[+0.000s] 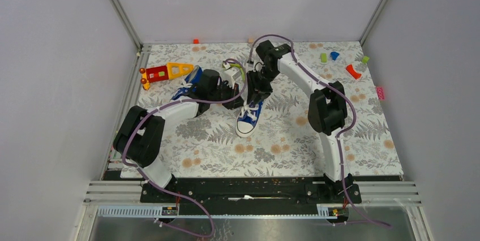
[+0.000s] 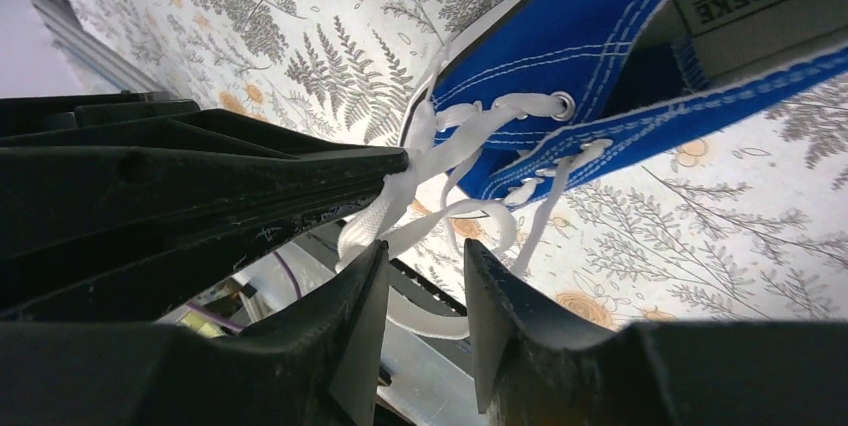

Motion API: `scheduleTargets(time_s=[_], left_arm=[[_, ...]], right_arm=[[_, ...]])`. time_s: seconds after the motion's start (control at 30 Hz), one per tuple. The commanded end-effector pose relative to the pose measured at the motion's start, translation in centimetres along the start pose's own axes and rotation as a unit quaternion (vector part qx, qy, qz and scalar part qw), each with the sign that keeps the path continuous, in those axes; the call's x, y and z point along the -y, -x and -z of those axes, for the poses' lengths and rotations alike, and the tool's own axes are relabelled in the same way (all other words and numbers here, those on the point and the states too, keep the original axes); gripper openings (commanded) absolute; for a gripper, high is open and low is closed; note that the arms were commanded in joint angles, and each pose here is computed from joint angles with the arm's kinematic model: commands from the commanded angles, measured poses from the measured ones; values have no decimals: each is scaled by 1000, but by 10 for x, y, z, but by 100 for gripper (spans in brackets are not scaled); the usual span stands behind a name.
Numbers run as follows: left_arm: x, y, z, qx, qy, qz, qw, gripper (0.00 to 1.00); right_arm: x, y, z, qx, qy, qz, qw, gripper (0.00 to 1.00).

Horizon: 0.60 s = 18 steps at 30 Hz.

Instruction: Tie the shoes

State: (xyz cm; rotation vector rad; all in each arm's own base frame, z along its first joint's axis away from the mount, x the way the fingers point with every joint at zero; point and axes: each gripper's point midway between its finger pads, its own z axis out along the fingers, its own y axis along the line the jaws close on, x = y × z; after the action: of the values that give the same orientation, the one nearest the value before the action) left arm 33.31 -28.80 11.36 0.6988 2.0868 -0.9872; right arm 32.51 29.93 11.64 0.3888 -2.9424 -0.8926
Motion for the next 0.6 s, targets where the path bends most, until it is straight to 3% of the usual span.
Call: scheduleTargets(time_s=[0.0,0.33,0.57], left_arm=[[7,18,5,28,-6,-32,999,4],[0,17,3,29,11,-27,999,4],[-12,15,4,37,43,-18,998,4]], right_arm=[[1,-2,20,6,-40,9,999,41],[-12,20,87,135,-76,32,987,42],[1,-10,77,240,-37,65,968,51]])
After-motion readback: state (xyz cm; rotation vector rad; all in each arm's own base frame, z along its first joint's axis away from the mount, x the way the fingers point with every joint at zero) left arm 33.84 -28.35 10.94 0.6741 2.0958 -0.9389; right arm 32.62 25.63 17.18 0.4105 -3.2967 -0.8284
